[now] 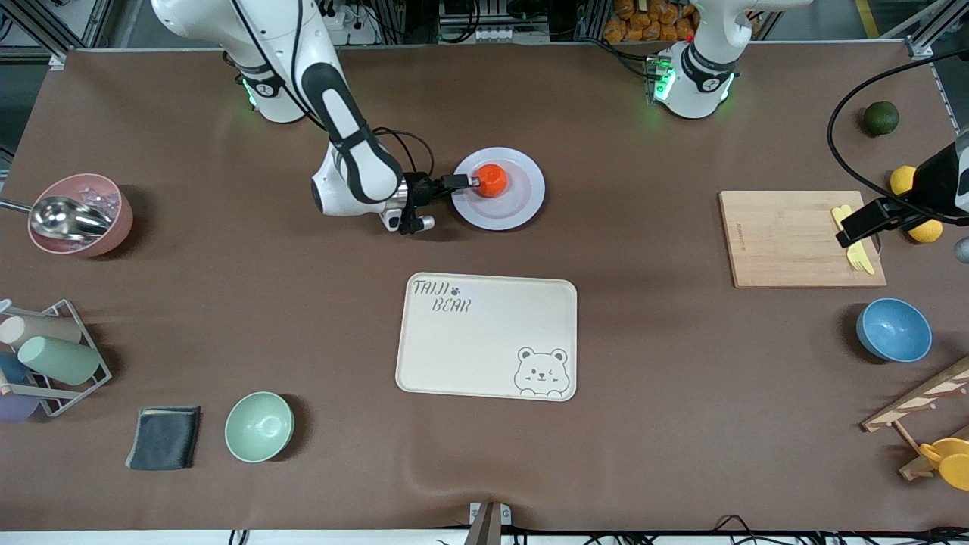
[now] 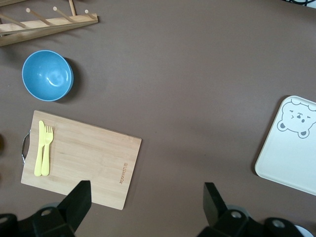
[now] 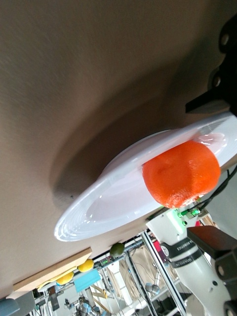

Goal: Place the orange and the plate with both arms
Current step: 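Grasp the white plate rim with the right gripper, then carry the plate with the right gripper onto the bear tray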

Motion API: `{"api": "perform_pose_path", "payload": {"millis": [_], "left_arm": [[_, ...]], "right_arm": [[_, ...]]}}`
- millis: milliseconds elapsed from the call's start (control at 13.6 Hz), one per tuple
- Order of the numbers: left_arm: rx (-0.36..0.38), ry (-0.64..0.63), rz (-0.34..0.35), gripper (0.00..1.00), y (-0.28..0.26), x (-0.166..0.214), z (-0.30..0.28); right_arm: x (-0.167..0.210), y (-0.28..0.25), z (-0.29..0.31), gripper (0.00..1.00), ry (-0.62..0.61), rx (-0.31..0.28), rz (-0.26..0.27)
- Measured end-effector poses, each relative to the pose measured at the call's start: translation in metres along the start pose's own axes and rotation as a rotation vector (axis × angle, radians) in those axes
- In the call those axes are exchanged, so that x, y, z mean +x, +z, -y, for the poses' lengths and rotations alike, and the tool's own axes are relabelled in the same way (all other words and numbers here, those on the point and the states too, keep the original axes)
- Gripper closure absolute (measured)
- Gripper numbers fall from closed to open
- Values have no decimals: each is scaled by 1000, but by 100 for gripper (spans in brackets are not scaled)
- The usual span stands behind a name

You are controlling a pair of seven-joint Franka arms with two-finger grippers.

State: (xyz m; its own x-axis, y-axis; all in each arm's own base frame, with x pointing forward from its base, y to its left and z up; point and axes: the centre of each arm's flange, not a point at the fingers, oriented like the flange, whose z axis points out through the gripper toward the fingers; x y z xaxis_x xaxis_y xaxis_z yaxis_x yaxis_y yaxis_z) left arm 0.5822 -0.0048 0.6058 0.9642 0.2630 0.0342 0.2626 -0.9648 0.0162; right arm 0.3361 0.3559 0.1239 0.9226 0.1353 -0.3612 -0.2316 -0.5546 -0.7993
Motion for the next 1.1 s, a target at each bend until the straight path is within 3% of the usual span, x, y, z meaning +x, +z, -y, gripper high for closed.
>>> {"api": "perform_pose_path", "payload": {"millis": [73,220,588,1102], "left_arm": [[0,0,0,0,0,0,0],[0,0,0,0,0,0,0],[-1,-3,-3,0,-2,0,2],[8,-4,30,0,-9,-5,4]], "right_arm": [[-1,3,1,7,-3,-7,-3],[2,4,-1,34,1,-10,-8],[7,4,-7,88,11,-9,-15],[29,-17,7,90,5,38,-62]]}}
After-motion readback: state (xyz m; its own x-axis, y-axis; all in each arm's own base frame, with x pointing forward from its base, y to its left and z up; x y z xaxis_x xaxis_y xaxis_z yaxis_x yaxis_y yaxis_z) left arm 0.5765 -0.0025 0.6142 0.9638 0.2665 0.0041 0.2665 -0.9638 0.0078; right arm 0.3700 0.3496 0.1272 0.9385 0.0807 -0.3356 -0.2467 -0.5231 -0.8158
